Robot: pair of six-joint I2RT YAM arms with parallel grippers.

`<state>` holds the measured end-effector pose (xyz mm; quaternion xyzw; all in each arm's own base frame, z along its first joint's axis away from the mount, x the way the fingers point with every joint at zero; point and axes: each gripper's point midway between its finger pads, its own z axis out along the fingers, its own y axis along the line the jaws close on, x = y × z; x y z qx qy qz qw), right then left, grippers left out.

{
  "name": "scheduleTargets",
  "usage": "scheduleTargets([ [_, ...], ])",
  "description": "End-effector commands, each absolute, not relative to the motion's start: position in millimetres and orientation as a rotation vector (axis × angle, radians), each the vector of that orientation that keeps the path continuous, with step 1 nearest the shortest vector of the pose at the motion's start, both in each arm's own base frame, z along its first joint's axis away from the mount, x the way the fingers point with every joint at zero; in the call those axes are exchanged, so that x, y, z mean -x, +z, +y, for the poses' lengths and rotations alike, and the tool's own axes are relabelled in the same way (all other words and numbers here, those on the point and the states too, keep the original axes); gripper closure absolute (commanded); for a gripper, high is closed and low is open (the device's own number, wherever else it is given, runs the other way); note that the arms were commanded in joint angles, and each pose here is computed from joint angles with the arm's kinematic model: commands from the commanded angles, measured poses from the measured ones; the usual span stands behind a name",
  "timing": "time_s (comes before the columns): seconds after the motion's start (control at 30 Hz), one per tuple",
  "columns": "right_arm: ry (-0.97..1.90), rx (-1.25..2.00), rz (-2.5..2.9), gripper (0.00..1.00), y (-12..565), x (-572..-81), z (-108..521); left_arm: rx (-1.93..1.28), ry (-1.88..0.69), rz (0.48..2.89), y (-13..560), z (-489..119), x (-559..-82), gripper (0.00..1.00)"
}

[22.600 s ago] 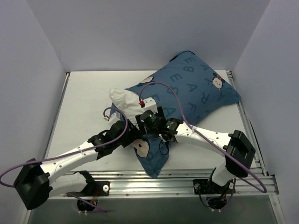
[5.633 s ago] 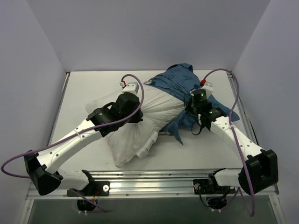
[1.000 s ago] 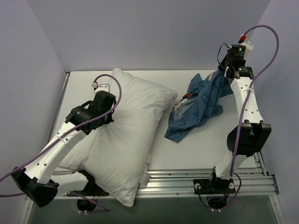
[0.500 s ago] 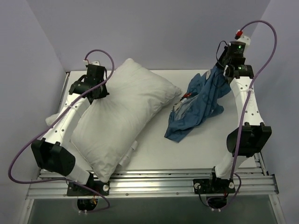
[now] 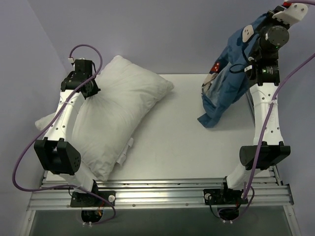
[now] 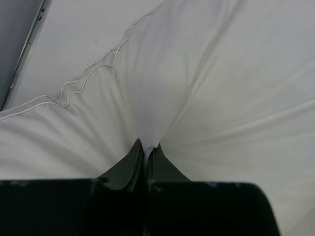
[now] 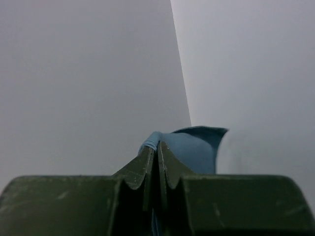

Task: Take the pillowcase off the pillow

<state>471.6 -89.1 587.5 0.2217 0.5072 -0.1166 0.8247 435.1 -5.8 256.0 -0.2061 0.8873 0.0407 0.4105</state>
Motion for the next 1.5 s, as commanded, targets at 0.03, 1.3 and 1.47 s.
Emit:
scheduleTargets([
  [0.03,-0.244,-0.303,1.026,1.0,611,-477,-56,0.544,0.046,2.01,318,-1,-446,0.98],
  [1.3,0.436,0.476,2.332,0.17,131,-179,288,0.361,-0.24,1.75,427,-13,-201,0.06],
  [1.47,0.287,0.354,2.143,0.01,230,-252,256,0.367,-0.233,1.715,434,-8,-183,0.06],
])
